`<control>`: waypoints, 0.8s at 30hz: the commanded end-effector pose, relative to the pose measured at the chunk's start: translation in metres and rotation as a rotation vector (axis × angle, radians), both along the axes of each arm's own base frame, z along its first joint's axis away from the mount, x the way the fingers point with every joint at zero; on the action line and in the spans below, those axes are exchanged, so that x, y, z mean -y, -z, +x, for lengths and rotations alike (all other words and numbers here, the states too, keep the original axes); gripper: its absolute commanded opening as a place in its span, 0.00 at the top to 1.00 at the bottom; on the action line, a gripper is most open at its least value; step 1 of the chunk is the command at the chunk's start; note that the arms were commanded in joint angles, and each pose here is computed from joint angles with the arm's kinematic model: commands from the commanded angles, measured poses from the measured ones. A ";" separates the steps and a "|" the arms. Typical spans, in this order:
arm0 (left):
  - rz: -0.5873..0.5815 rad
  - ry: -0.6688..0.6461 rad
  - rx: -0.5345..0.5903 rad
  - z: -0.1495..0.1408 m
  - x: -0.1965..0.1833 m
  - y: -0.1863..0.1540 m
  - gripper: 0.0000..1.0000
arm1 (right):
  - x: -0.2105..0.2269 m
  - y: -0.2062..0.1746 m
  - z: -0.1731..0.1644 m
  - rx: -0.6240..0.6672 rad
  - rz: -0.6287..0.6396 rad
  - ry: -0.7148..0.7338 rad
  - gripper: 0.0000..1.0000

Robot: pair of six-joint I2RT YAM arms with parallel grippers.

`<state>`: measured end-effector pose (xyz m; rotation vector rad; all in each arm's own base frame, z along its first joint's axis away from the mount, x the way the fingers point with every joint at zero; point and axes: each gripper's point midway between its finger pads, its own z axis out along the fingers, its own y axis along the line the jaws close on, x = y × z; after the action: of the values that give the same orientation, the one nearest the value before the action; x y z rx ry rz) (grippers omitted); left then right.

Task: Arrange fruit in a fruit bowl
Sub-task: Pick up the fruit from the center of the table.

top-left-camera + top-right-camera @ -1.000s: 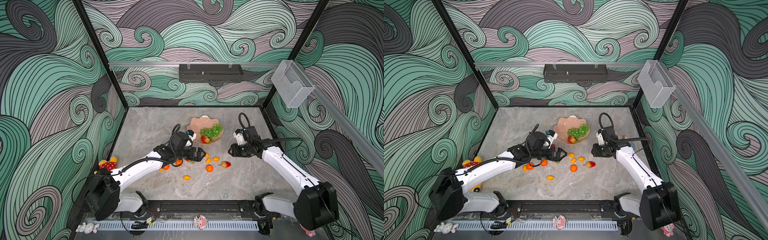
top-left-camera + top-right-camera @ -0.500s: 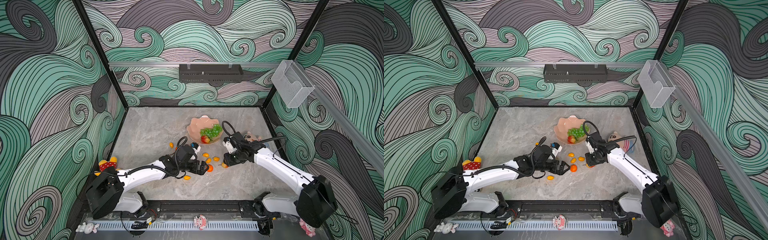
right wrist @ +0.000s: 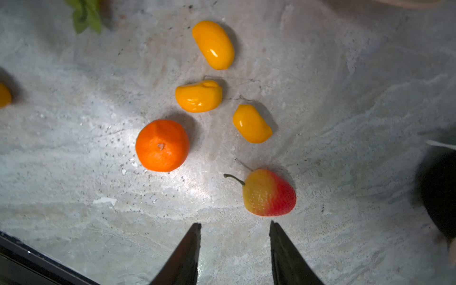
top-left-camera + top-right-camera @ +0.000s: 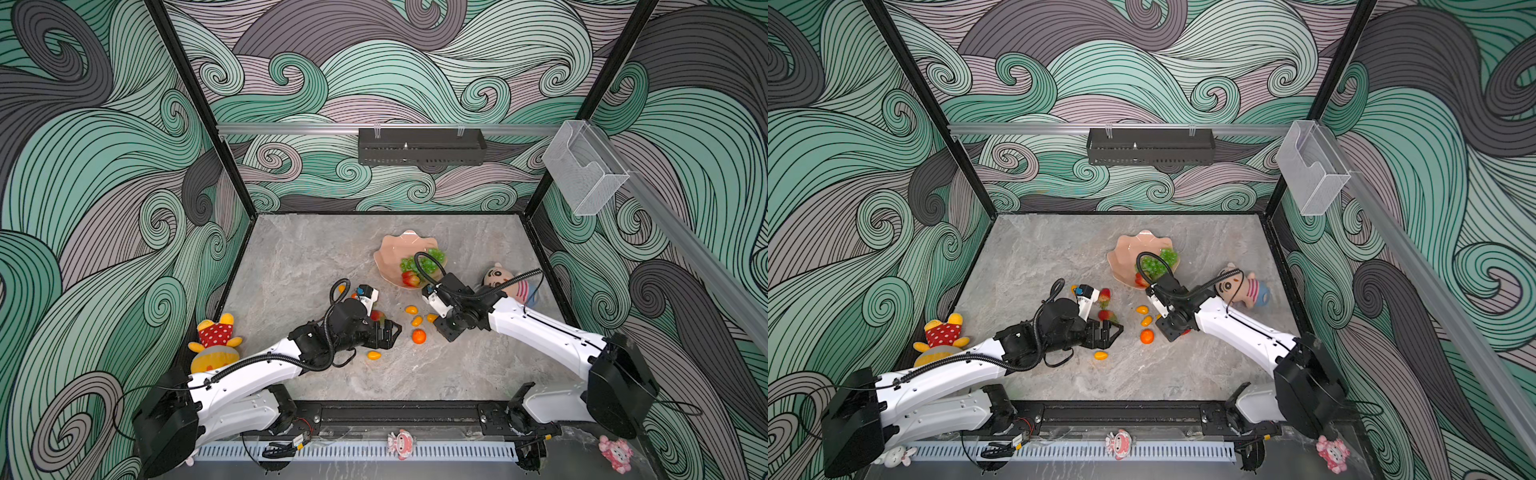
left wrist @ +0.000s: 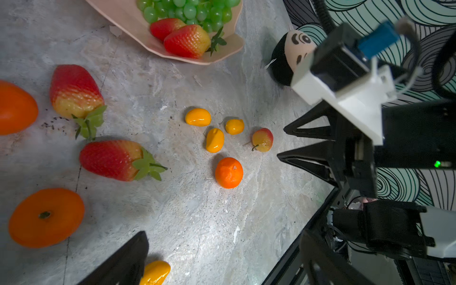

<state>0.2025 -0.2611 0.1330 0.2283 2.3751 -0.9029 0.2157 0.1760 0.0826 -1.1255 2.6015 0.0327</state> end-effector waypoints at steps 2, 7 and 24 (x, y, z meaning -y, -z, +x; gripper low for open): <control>-0.045 -0.043 -0.014 0.005 -0.004 0.002 0.01 | -0.004 -0.004 0.001 0.089 -0.018 -0.206 0.54; -0.072 -0.043 -0.042 0.007 -0.004 0.006 0.01 | -0.005 0.004 0.001 0.055 -0.070 -0.282 0.55; -0.128 -0.081 -0.081 0.013 -0.019 0.008 0.02 | -0.008 0.060 0.022 0.016 -0.253 -0.347 0.61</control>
<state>0.2137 -0.2382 0.1135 0.0447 2.3966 -0.9974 0.2261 0.1802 0.0225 -1.6522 2.4566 -0.1888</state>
